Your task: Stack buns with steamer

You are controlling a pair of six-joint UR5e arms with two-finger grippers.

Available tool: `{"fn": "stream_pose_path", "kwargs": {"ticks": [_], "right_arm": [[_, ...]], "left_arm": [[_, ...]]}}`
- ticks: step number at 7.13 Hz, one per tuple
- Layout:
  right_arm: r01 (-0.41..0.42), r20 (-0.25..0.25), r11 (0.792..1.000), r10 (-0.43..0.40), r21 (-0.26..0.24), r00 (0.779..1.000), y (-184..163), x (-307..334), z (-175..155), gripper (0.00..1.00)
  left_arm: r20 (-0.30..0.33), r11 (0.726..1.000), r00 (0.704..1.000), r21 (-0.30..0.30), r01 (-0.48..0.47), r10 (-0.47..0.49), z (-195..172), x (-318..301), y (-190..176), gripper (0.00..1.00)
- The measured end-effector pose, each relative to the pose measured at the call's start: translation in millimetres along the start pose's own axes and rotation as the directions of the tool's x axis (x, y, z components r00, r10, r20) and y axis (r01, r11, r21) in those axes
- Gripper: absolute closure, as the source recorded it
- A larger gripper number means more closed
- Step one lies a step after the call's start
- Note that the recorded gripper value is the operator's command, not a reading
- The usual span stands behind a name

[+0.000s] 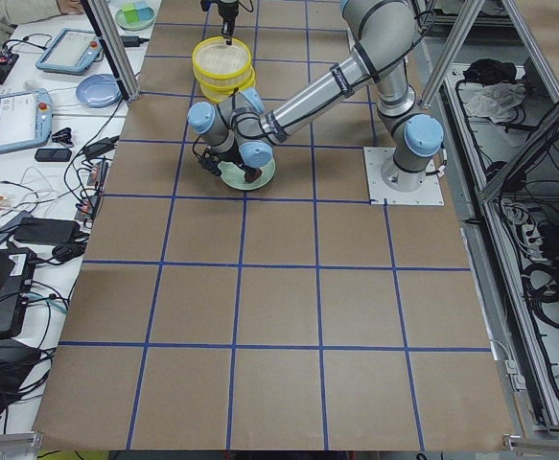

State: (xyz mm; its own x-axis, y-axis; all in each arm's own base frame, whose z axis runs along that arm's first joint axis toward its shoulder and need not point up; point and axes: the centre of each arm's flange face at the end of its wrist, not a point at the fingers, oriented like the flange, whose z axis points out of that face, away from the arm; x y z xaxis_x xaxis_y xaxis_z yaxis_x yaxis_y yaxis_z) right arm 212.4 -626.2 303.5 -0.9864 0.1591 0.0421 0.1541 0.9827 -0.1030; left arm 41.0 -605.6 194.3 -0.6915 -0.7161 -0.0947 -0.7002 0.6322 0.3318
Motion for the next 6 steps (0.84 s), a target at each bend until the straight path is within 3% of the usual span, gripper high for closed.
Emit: {"fn": "stream_pose_path", "kwargs": {"ticks": [1,2,3,6], "right_arm": [[0.006,-0.001,1.0,-0.006,-0.001,1.0,0,2,2,1.0],[0.006,-0.002,1.0,-0.006,-0.004,1.0,-1,4,3,1.0],[0.004,-0.003,1.0,-0.004,-0.006,1.0,-2,7,4,1.0],[0.0,-0.006,1.0,0.0,-0.018,1.0,0,9,9,1.0]], "left_arm": [[0.003,1.0,1.0,-0.016,0.009,-0.009,7,0,-1,0.81],[0.008,0.999,1.0,-0.03,0.013,-0.013,15,0,-2,0.94],[0.011,0.999,1.0,-0.037,0.016,-0.016,18,1,-2,1.0],[0.011,0.999,1.0,-0.031,0.018,-0.017,14,0,-1,1.0]]}}
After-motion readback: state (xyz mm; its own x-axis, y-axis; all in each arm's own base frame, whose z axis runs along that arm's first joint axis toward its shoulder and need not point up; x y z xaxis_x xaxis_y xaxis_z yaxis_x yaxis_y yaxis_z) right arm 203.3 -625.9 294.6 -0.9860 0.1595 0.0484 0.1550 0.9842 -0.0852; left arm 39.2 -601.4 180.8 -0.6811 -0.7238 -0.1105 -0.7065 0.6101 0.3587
